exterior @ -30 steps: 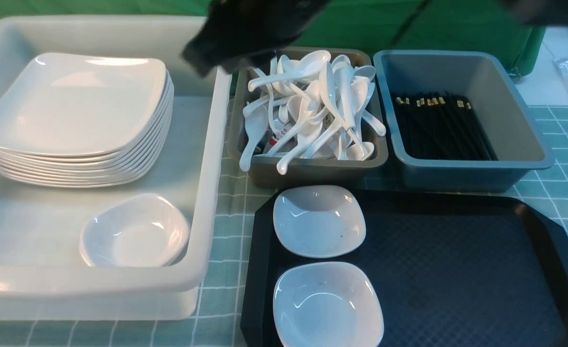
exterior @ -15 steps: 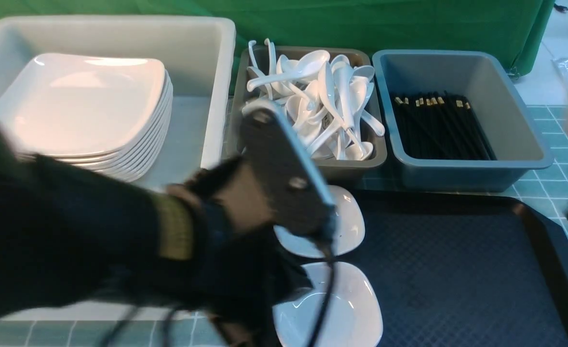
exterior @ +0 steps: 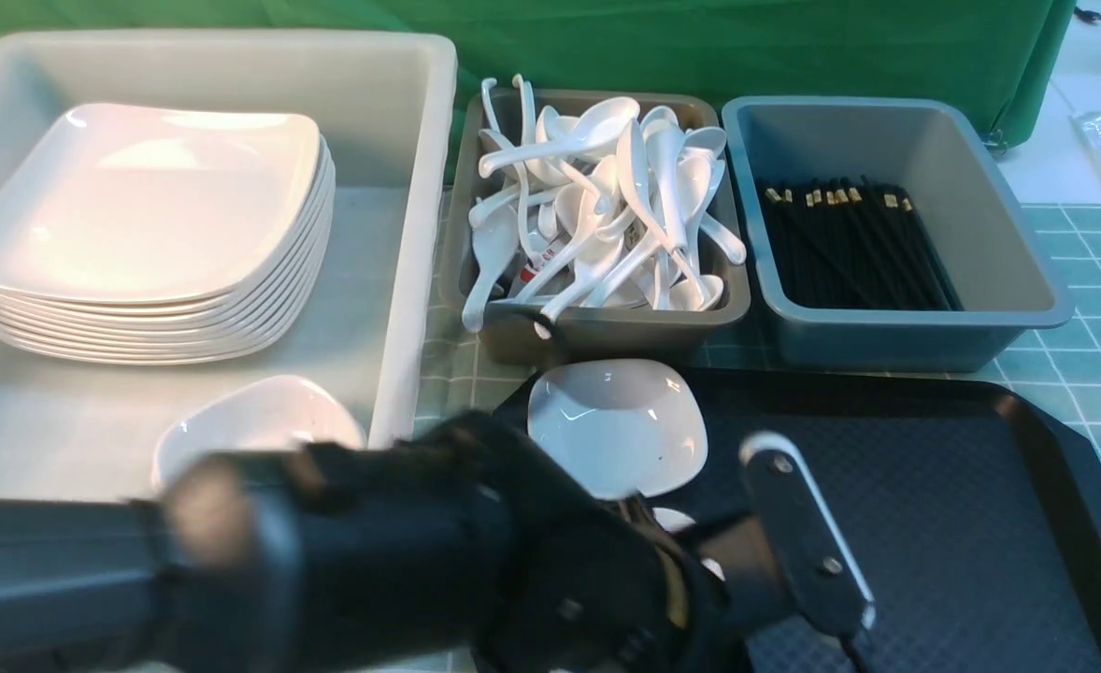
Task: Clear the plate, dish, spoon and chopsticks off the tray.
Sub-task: Use the left arm to grab a small plate from the dinner plate
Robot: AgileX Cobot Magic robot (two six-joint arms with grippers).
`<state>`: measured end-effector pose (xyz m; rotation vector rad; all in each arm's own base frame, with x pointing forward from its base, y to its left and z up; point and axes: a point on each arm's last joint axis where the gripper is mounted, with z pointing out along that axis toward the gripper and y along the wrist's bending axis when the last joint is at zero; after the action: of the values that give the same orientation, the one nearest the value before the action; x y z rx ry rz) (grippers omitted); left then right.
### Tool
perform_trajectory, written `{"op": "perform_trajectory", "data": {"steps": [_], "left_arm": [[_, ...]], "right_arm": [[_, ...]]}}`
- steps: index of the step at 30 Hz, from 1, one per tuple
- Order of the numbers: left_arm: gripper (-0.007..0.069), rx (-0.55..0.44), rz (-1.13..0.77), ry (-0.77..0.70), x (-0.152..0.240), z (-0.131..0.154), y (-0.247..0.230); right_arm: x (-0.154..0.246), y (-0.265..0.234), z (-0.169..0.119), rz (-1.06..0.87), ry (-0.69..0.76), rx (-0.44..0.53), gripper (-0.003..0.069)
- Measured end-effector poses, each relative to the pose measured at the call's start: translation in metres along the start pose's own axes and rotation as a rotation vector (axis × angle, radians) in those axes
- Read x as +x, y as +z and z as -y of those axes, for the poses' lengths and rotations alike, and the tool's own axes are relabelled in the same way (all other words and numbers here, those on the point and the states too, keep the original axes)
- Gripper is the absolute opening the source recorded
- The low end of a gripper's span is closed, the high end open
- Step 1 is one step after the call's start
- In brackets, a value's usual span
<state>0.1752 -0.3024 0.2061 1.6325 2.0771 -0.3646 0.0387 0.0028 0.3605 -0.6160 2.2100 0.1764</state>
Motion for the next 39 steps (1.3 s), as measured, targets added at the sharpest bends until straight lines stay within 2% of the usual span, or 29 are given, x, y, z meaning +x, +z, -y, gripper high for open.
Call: {"op": "perform_trajectory", "data": {"steps": [6,8,9,13,17,24,27,31,36,39], "left_arm": [[0.0251,-0.065,-0.014,-0.115,-0.009,-0.008,0.004],[0.0333,-0.093,-0.006,-0.137,-0.011,-0.011,0.004],[0.0340,-0.094,-0.006,-0.135,-0.011,-0.011,0.004],[0.0454,-0.110,-0.036,-0.160,-0.007,-0.013,0.016],[0.0478,-0.134,-0.078,-0.203,0.001,-0.017,0.036],[0.0460,-0.145,-0.110,-0.228,0.009,-0.021,0.057],[0.0389,-0.143,-0.095,-0.243,0.006,-0.021,0.058],[0.0249,-0.135,-0.098,-0.266,0.006,-0.020,0.057],[0.0237,-0.120,-0.100,-0.282,0.003,-0.016,0.053],[0.0193,-0.089,-0.111,-0.261,-0.003,0.004,0.041]], "right_arm": [[0.004,-0.005,0.002,0.023,0.017,-0.004,0.0054],[0.004,-0.005,0.002,0.023,0.017,-0.004,0.0057],[0.004,-0.005,0.002,0.023,0.017,-0.004,0.0057],[0.004,-0.005,0.002,0.023,0.016,-0.004,0.0065],[0.004,-0.005,0.002,0.022,0.016,-0.005,0.0066],[0.004,-0.005,0.002,0.021,0.015,-0.006,0.0069],[0.004,-0.005,0.002,0.021,0.013,-0.007,0.0070],[0.004,-0.005,0.002,0.021,0.011,-0.007,0.0070],[0.004,-0.005,0.002,0.021,0.011,-0.007,0.0070],[0.004,-0.005,0.002,0.021,0.011,-0.007,0.0070]]}}
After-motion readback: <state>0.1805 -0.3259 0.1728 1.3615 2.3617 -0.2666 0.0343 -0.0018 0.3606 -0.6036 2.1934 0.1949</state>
